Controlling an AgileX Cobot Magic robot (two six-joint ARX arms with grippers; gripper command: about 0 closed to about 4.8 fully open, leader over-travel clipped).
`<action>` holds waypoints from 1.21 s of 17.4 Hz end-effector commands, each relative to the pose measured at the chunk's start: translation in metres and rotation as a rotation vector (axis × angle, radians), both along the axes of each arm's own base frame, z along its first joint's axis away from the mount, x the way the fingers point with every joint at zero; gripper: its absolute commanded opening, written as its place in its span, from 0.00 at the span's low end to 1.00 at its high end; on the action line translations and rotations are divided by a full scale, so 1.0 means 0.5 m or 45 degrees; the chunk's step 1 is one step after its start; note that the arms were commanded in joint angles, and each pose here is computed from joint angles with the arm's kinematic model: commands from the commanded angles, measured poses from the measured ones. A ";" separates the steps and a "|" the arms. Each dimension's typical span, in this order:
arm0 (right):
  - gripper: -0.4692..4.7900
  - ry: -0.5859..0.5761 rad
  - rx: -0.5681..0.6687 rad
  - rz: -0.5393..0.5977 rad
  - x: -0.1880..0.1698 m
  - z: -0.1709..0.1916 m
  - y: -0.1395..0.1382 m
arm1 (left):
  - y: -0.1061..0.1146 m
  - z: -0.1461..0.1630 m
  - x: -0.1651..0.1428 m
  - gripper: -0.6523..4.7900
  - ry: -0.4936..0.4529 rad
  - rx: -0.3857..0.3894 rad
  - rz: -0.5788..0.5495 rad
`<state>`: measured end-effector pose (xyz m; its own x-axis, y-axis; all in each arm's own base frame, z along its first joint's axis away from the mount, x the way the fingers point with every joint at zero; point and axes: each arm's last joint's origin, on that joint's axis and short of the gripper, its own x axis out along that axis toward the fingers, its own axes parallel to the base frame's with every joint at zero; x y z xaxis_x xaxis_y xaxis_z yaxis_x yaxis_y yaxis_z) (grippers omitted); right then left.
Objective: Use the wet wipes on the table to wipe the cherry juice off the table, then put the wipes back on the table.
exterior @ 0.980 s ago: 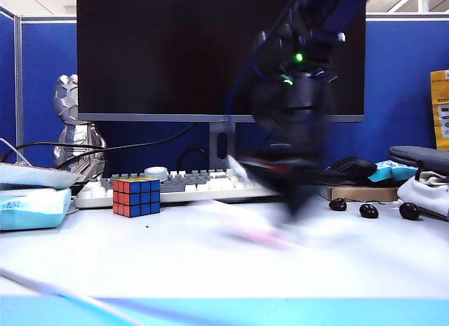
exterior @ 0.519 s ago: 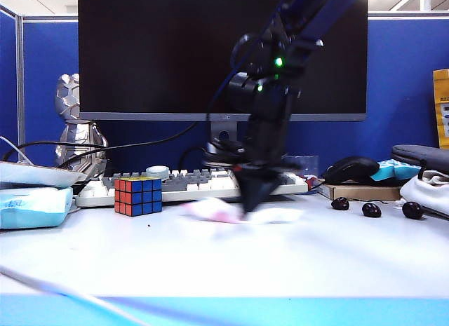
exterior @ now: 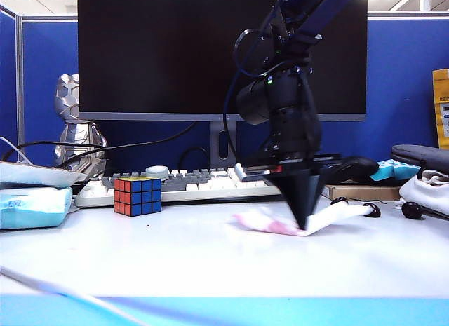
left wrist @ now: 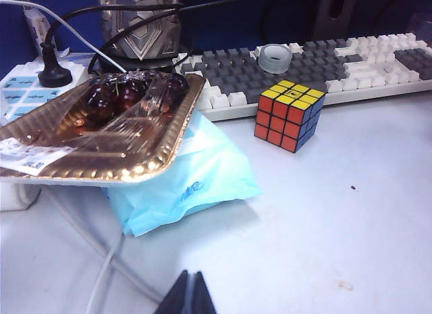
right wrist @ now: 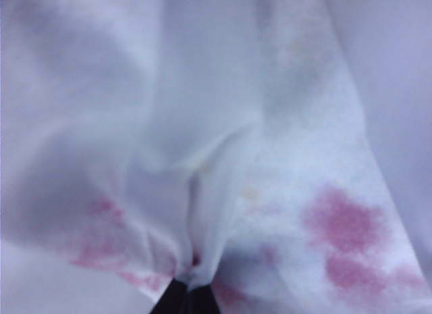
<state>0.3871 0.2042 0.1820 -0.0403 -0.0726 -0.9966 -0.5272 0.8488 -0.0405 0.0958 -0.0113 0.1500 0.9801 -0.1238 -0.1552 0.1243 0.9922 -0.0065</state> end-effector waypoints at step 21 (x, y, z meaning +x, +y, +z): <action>0.09 0.240 0.113 -0.009 -0.008 -0.052 0.008 | 0.000 -0.002 -0.001 0.12 0.011 -0.004 -0.001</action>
<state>0.3812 0.2124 0.1663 -0.2749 0.1659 -0.9470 -0.4905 0.8229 0.2866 0.0958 -0.0113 0.1500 0.9801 -0.1238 -0.1552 0.1243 0.9922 -0.0065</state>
